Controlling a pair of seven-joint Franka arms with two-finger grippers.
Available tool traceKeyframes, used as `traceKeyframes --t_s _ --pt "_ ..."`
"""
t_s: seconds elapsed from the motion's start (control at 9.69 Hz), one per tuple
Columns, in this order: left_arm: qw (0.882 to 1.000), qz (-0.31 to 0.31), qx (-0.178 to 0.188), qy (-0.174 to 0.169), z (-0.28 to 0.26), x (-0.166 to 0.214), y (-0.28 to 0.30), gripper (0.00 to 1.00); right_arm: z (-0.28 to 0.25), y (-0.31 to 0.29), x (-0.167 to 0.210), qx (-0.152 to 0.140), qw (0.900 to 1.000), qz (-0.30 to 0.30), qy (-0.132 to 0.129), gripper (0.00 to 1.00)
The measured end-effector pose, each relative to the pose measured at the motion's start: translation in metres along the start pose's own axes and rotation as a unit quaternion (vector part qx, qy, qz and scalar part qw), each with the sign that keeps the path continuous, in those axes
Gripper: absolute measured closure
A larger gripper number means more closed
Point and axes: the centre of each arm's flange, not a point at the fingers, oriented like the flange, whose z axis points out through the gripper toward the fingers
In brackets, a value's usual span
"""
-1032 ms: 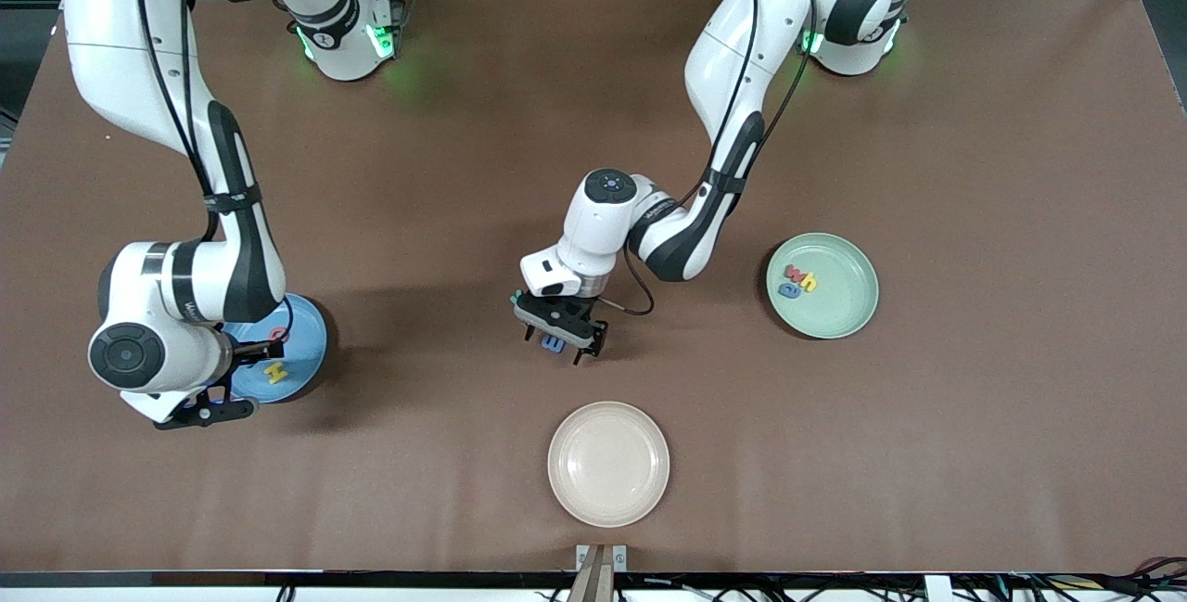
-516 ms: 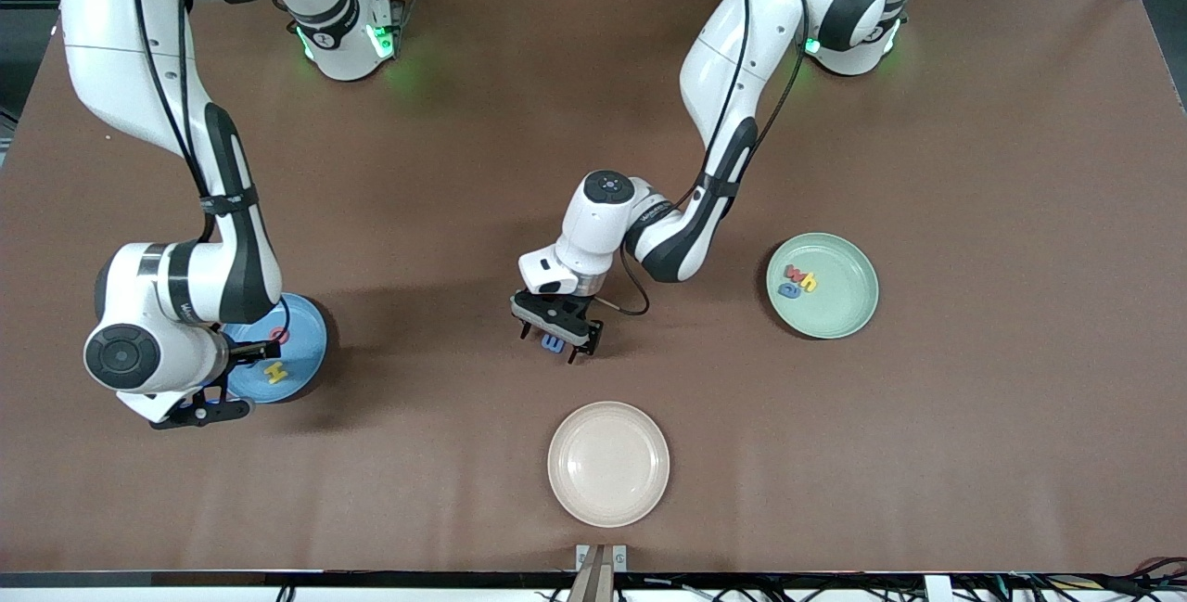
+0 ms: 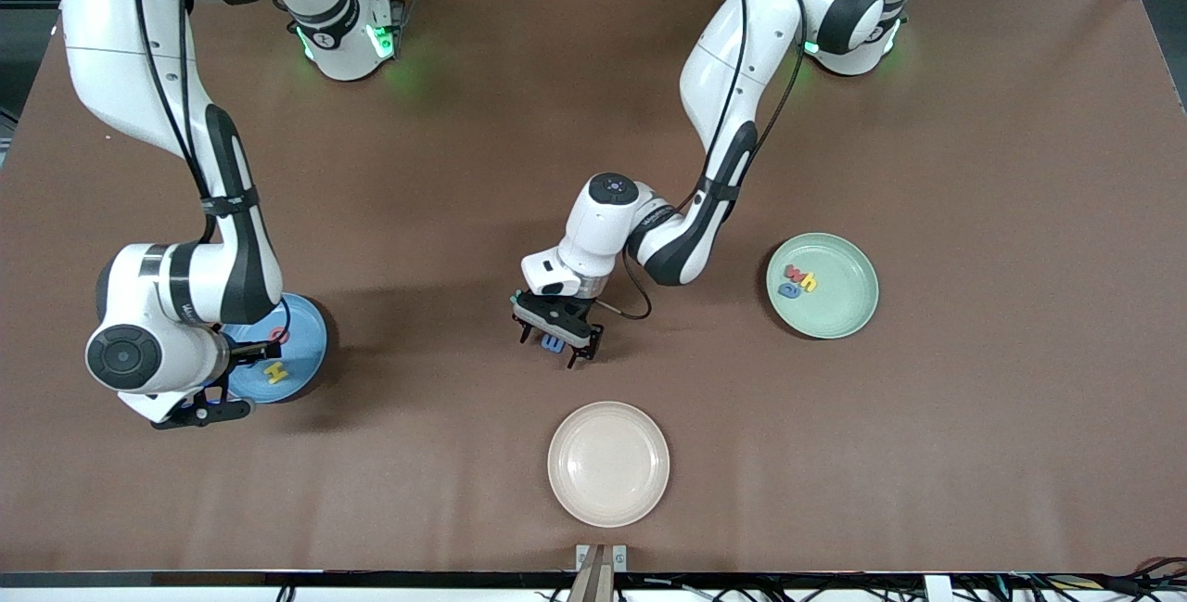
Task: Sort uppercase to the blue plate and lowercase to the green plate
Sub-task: 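Lower the left gripper and grasp the blue lowercase m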
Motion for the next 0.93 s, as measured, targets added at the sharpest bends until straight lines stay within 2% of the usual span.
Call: traceKeyframes --t_s 0.62,0.83,0.93 --pt "1.0 0.004 0.001 -0.007 0.0106 -0.013 0.0011 0.02 0.0 0.0007 0.0001 0.0 1.0 0.001 0.001 0.0" --pt "1.0 0.006 0.002 -0.006 0.0102 -0.0122 0.0011 0.1 0.0005 0.0026 -0.0001 0.0 1.0 0.002 0.001 0.0" --pt "1.0 0.006 0.003 -0.005 0.0098 -0.0111 0.0003 0.24 0.0005 0.003 -0.0002 0.0 1.0 0.002 0.001 0.0"
